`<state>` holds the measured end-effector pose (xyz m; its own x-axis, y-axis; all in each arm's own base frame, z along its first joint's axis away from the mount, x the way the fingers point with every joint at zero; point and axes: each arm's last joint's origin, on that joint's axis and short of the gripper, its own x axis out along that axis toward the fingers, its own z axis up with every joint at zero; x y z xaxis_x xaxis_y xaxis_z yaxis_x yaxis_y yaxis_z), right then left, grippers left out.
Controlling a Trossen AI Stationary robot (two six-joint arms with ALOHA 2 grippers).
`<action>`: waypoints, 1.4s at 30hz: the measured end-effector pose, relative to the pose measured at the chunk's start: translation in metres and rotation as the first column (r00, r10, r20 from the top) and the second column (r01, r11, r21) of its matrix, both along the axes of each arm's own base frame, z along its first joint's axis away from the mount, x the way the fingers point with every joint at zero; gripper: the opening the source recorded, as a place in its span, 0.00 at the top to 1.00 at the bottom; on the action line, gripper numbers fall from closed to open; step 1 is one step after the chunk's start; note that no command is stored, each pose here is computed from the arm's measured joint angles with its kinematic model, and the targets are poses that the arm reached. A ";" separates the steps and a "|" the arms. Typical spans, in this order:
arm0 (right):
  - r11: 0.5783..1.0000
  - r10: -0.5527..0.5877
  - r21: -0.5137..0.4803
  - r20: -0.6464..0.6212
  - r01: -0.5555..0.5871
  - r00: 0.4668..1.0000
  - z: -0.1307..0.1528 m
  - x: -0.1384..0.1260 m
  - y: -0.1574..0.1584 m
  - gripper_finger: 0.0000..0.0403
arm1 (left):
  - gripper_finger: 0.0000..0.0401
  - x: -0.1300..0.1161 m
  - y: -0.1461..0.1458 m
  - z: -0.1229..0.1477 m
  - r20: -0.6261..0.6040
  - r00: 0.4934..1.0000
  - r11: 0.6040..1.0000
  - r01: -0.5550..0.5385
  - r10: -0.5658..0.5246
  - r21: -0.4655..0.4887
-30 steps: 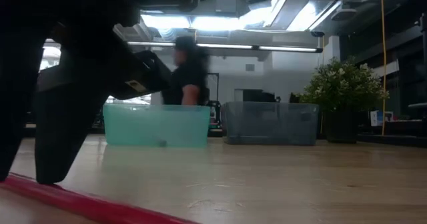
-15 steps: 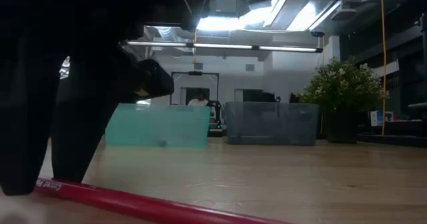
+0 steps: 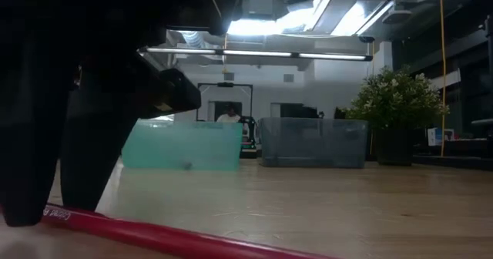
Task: Sort pens & pencils
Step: Put the red pencil into the green bin
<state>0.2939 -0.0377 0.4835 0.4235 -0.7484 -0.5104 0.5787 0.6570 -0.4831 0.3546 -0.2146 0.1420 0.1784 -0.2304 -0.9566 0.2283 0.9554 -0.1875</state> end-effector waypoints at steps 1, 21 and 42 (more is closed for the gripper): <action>1.000 0.000 0.000 0.000 0.000 1.000 0.000 0.000 0.000 0.81 | 0.77 0.000 0.000 0.000 -0.003 1.000 1.000 -0.007 0.007 0.001; 1.000 0.000 -0.001 0.002 0.000 1.000 0.000 0.000 0.000 0.81 | 0.96 0.004 0.011 -0.003 0.002 0.993 0.989 -0.121 0.121 0.083; 1.000 0.004 -0.003 -0.004 -0.004 1.000 0.000 0.000 0.000 0.81 | 0.99 0.001 0.039 -0.006 -0.058 0.900 0.884 -0.409 0.432 0.227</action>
